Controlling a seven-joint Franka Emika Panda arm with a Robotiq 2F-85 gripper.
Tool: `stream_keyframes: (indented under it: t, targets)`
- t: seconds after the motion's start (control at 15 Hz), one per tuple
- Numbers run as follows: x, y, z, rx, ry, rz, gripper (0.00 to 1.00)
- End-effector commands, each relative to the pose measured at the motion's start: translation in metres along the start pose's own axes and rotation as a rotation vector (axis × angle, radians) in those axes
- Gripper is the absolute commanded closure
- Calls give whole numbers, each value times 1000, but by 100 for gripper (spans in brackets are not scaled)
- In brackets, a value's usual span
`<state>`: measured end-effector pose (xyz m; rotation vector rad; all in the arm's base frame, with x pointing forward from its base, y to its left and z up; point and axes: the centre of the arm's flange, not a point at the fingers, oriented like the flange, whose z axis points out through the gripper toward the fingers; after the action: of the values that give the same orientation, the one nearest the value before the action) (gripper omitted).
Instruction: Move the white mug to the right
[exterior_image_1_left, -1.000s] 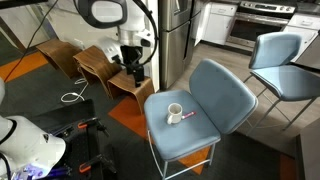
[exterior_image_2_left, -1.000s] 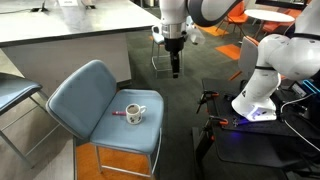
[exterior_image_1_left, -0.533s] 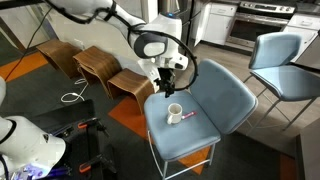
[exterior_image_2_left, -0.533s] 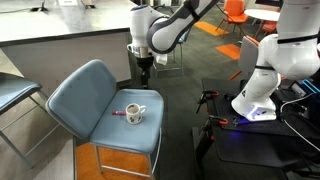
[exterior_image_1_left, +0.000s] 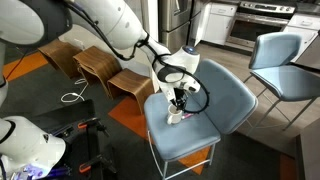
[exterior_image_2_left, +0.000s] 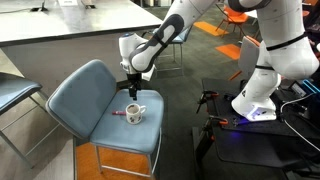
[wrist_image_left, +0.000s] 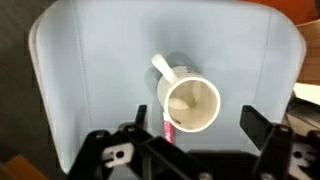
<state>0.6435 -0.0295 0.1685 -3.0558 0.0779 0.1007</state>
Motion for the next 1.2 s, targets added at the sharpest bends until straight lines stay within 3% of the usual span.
stream_keyframes:
  t: [0.0, 0.47, 0.67, 0.8, 0.87, 1.13]
  targets:
    - [30, 14, 25, 61, 13, 17, 0]
    - [36, 26, 75, 138, -28, 86, 0]
    - [38, 30, 92, 134, -44, 103, 7]
    - [40, 33, 98, 139, -49, 108, 19]
    - [41, 35, 101, 145, -50, 107, 32]
    - [41, 36, 107, 143, -58, 104, 64]
